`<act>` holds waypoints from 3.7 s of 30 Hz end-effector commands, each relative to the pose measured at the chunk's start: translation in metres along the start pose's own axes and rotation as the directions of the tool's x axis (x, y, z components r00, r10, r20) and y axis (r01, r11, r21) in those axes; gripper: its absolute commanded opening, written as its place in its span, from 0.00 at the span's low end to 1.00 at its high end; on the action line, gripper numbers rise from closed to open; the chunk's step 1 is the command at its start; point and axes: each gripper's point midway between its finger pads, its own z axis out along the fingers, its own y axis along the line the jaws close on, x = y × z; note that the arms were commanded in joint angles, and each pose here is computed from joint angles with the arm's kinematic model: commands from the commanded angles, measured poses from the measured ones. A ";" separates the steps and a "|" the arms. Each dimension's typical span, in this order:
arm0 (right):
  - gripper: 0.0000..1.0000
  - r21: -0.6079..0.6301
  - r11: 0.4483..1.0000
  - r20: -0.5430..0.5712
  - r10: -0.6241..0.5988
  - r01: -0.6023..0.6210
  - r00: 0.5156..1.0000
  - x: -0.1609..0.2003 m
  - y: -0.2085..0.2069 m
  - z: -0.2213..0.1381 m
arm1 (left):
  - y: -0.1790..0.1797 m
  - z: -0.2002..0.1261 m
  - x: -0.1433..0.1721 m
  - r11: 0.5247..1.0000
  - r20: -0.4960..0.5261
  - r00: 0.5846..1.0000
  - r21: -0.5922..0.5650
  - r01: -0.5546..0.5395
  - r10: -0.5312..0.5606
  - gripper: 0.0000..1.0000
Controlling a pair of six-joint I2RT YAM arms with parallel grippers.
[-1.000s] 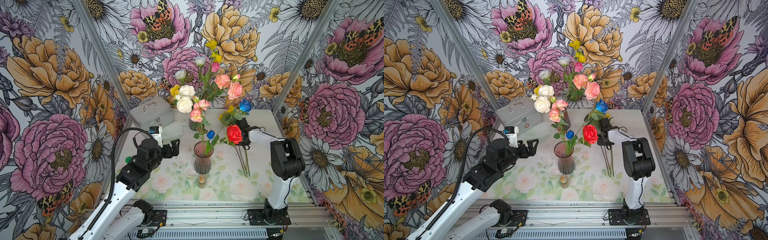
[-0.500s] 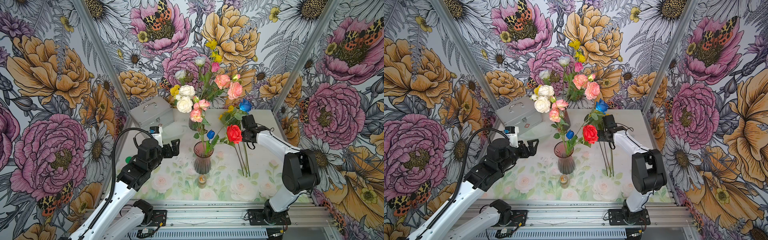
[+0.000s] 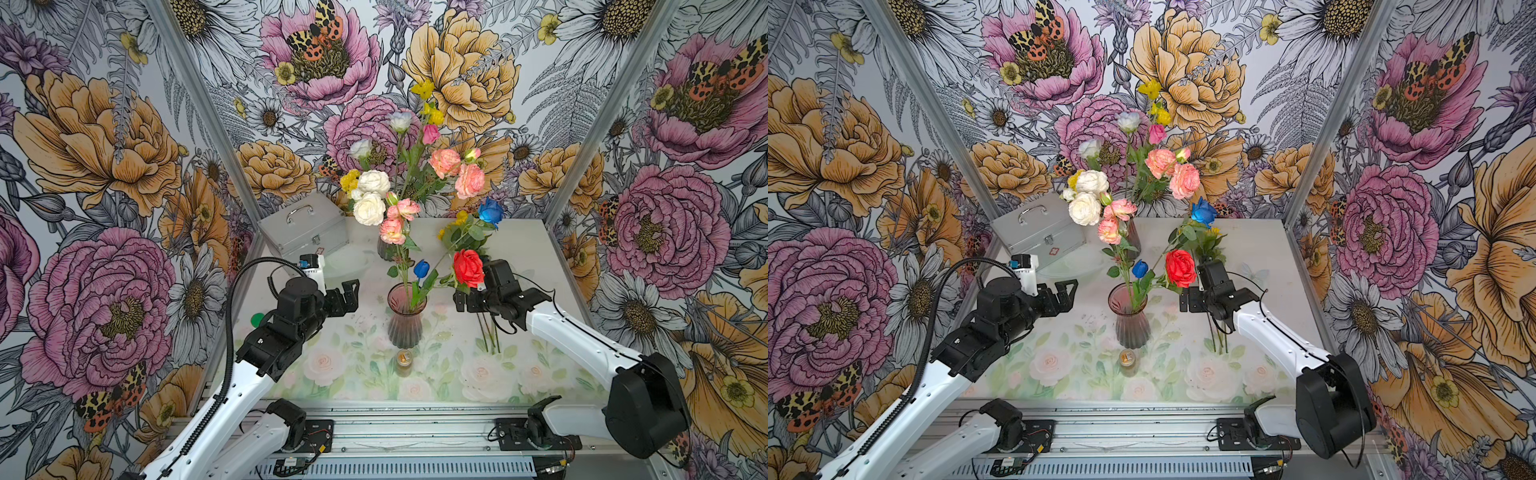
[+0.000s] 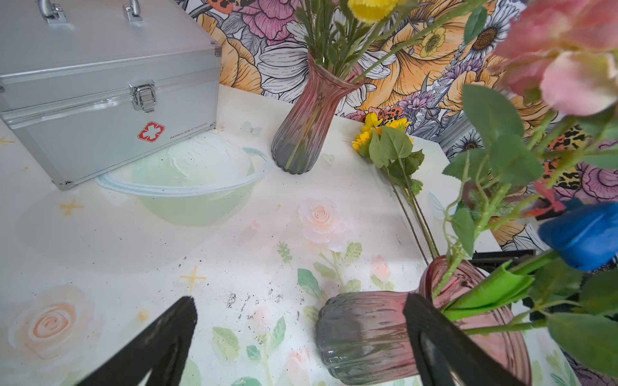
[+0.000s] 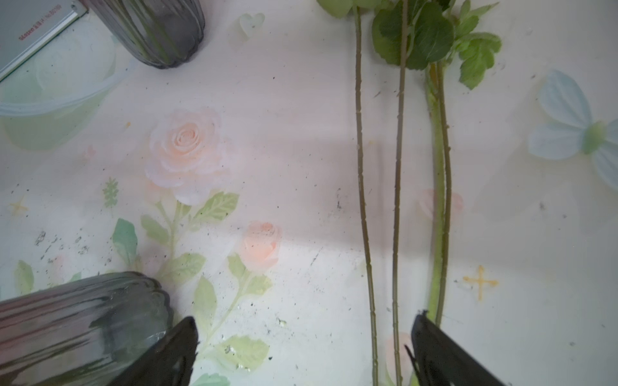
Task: Pick out yellow flowers from the vase
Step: Move the vase to the center of the board.
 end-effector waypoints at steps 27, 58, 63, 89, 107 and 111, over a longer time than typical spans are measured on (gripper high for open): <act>1.00 -0.458 0.883 0.048 -0.088 0.101 0.995 0.086 0.113 0.026 | 0.014 0.011 0.044 0.928 -0.108 0.939 0.153 0.341 -0.327 0.99; 1.00 -0.532 0.819 -0.002 -0.257 0.216 0.967 0.089 0.170 0.053 | 0.022 0.011 0.038 0.917 -0.084 0.928 0.145 0.371 -0.362 0.99; 1.00 -0.542 0.807 -0.014 -0.289 0.236 0.957 0.089 0.179 0.057 | 0.026 0.008 0.036 0.914 -0.067 0.925 0.146 0.379 -0.373 0.99; 0.99 -0.594 0.740 -0.011 -0.400 0.316 0.916 0.074 0.237 0.070 | 0.071 0.048 0.086 0.777 -0.250 0.744 -0.064 0.626 -0.620 0.99; 0.99 -0.604 0.693 0.017 -0.483 0.394 0.875 0.077 0.275 0.075 | 0.082 0.054 0.092 0.777 -0.249 0.740 -0.105 0.621 -0.625 0.99; 0.99 -0.603 0.681 0.022 -0.505 0.415 0.863 0.080 0.283 0.073 | 0.085 0.052 0.094 0.771 -0.239 0.736 -0.110 0.628 -0.633 0.99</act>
